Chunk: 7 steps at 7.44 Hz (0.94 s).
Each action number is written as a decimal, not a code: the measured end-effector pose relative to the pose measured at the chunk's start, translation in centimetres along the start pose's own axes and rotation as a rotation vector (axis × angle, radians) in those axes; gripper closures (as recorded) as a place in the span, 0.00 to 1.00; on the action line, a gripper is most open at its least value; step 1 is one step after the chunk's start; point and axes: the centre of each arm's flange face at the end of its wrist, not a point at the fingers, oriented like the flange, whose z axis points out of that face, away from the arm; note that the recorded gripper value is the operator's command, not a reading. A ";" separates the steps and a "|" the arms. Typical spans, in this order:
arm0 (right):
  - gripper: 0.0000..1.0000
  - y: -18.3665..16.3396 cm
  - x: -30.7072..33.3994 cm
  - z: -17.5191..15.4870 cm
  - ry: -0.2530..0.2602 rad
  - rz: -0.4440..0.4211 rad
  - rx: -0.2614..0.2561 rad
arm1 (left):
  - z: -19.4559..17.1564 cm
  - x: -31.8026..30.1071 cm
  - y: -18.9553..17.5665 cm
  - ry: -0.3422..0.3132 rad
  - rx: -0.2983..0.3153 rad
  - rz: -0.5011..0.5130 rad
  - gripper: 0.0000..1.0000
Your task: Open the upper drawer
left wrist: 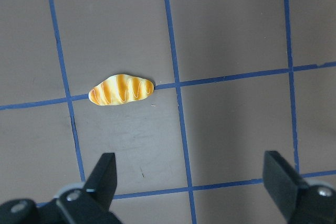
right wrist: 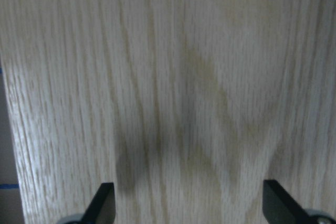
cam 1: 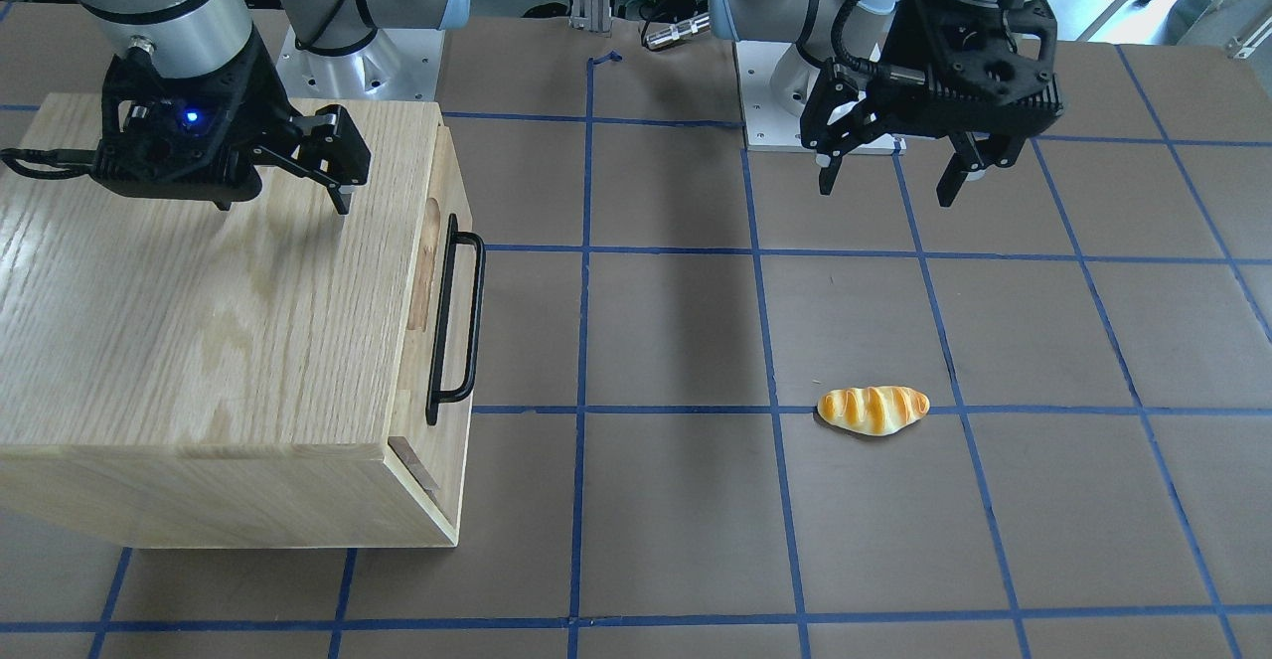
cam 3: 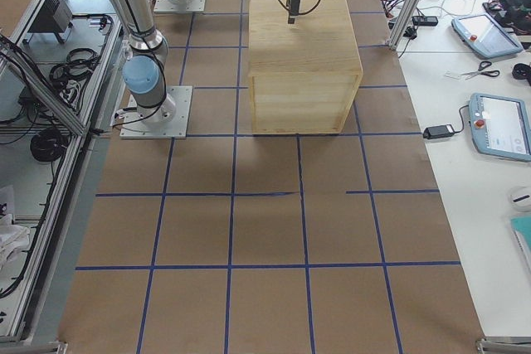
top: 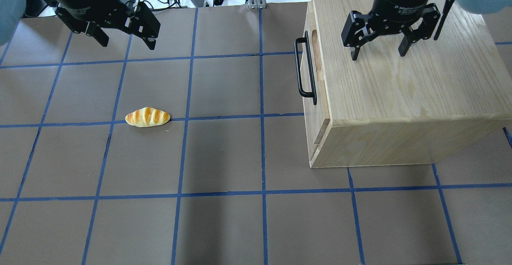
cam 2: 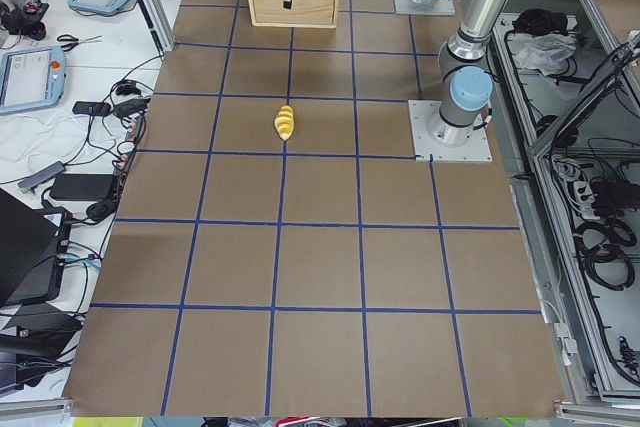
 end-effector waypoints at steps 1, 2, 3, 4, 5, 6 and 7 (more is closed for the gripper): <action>0.00 0.0 0.0 0.0 0.000 0.000 0.000 | -0.2 0.0 0.2 -0.001 0.003 0.002 0.00; 0.00 0.0 0.0 0.0 0.000 0.001 0.000 | -0.1 0.0 0.3 -0.003 0.001 0.002 0.00; 0.00 0.0 0.0 0.0 0.000 0.001 0.000 | 0.1 0.0 0.3 -0.002 -0.003 0.002 0.00; 0.00 0.0 0.0 0.0 0.000 0.000 -0.001 | 0.5 0.0 0.2 0.003 -0.009 0.001 0.00; 0.00 0.0 0.0 0.0 0.000 -0.001 0.000 | 0.9 0.0 0.1 0.006 -0.016 0.003 0.00; 0.00 0.0 0.0 0.0 0.000 -0.001 0.000 | 1.2 0.0 0.1 0.005 -0.013 0.012 0.00; 0.00 0.0 0.0 0.0 0.000 -0.001 0.000 | 1.3 -0.1 0.0 0.005 -0.003 0.020 0.00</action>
